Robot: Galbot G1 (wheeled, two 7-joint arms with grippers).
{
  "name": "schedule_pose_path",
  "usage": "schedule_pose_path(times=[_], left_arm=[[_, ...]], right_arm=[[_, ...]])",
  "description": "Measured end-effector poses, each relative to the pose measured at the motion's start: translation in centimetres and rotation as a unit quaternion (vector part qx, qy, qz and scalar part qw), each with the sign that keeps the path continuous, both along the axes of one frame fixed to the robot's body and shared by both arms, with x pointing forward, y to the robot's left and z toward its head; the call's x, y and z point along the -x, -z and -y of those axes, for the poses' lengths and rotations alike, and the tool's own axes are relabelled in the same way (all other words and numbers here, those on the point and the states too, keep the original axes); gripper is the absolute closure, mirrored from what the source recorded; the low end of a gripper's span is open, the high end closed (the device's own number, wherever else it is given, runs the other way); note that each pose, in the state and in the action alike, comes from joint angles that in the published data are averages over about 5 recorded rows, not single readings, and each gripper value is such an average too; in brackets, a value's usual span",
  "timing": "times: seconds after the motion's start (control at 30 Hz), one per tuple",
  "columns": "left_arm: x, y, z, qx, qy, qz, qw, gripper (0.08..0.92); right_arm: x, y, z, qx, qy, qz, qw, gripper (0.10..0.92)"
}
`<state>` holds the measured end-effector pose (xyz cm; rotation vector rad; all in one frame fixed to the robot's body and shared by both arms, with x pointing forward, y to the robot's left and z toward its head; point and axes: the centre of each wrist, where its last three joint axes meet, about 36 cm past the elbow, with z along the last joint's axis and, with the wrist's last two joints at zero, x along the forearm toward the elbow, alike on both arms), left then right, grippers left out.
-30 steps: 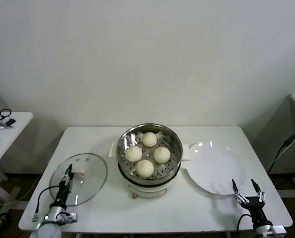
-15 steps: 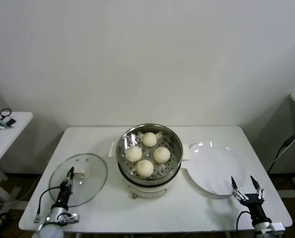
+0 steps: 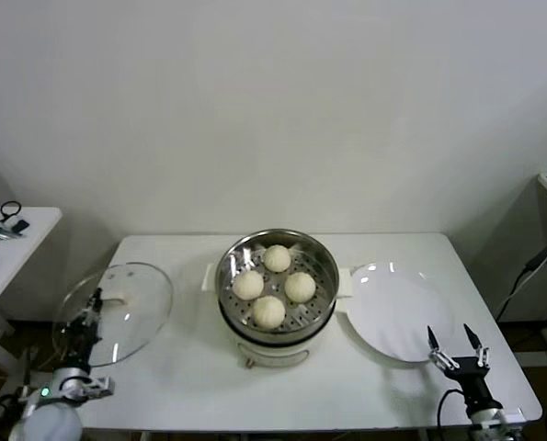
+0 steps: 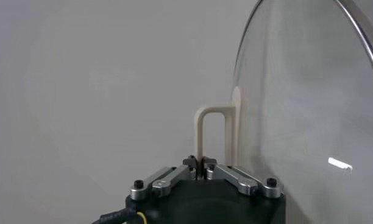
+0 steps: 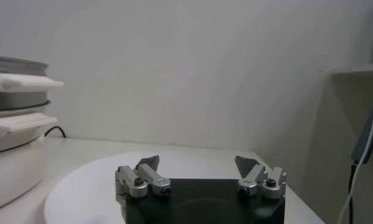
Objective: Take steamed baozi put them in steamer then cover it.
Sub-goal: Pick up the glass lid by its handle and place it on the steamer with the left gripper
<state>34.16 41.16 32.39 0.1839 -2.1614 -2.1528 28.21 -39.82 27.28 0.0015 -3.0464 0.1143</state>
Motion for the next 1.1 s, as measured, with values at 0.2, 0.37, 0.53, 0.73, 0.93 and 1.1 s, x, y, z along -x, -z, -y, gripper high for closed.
schedule_pose_path(times=[0.2, 0.37, 0.53, 0.73, 0.93, 1.1], left_arm=[[-1.1, -6.3, 1.5, 0.012, 0.006, 0.013, 1.000, 0.859], [-2.2, -10.4, 5.3, 0.023, 0.022, 0.026, 0.999, 0.859], [-3.2, -13.2, 10.4, 0.034, 0.036, 0.032, 0.998, 0.859], [-3.8, -14.7, 16.9, 0.047, 0.050, 0.025, 0.997, 0.859], [-3.5, -14.8, 23.3, 0.058, 0.069, 0.016, 0.996, 0.859], [-3.1, -14.5, 27.9, 0.064, 0.084, 0.014, 0.994, 0.859]], right_arm=[[-0.3, 0.1, -0.3, 0.007, 0.000, -0.004, 1.000, 0.200], [-0.5, 0.3, -0.7, 0.010, -0.003, -0.005, 1.000, 0.200], [-0.7, 0.6, -1.2, 0.011, -0.007, -0.004, 1.000, 0.200], [-1.1, 1.1, -1.9, 0.012, -0.012, 0.002, 1.000, 0.200], [-1.6, 1.6, -2.3, 0.013, -0.013, 0.010, 1.000, 0.200], [-2.1, 2.0, -2.4, 0.014, -0.013, 0.017, 1.000, 0.200]])
